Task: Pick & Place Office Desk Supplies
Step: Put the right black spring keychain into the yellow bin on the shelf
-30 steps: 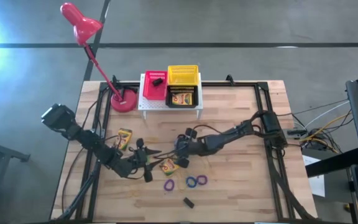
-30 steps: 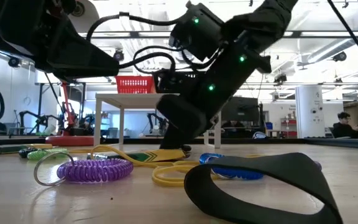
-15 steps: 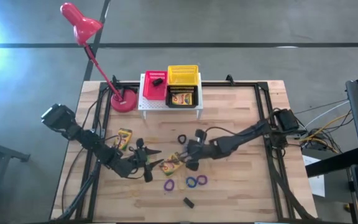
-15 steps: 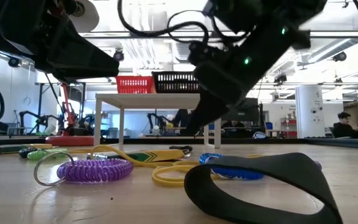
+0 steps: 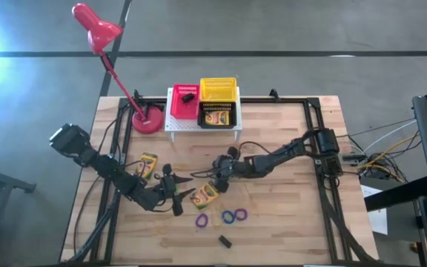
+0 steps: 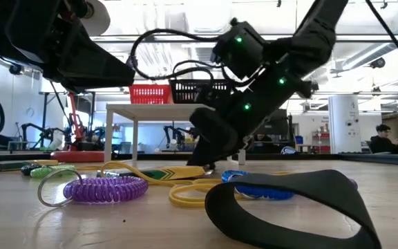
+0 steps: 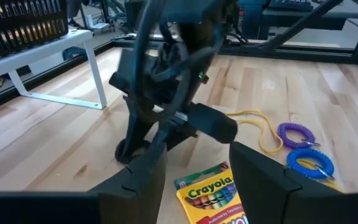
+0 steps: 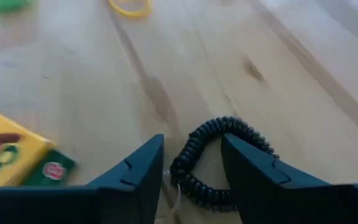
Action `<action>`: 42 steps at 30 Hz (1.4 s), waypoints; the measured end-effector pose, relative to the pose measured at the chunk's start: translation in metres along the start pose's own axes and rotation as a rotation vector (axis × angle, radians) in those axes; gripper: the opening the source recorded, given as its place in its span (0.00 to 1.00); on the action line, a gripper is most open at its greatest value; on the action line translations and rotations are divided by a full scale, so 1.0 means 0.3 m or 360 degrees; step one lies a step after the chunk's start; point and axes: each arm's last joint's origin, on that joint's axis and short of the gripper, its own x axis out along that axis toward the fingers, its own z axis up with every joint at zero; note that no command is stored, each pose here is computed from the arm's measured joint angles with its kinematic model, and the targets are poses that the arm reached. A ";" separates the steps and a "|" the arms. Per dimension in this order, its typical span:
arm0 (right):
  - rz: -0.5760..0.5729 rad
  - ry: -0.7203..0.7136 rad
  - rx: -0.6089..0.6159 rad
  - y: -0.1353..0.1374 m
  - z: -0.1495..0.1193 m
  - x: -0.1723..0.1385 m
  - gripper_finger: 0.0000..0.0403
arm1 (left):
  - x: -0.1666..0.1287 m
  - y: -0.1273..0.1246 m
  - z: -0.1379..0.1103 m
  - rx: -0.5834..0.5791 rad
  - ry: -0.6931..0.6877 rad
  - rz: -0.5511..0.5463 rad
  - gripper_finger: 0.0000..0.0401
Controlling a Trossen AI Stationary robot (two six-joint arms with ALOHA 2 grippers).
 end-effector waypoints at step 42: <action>0.0762 -0.1258 -0.0315 0.121 0.275 -0.486 0.06 | 0.001 -0.001 0.000 -0.0044 0.0006 -0.0021 0.45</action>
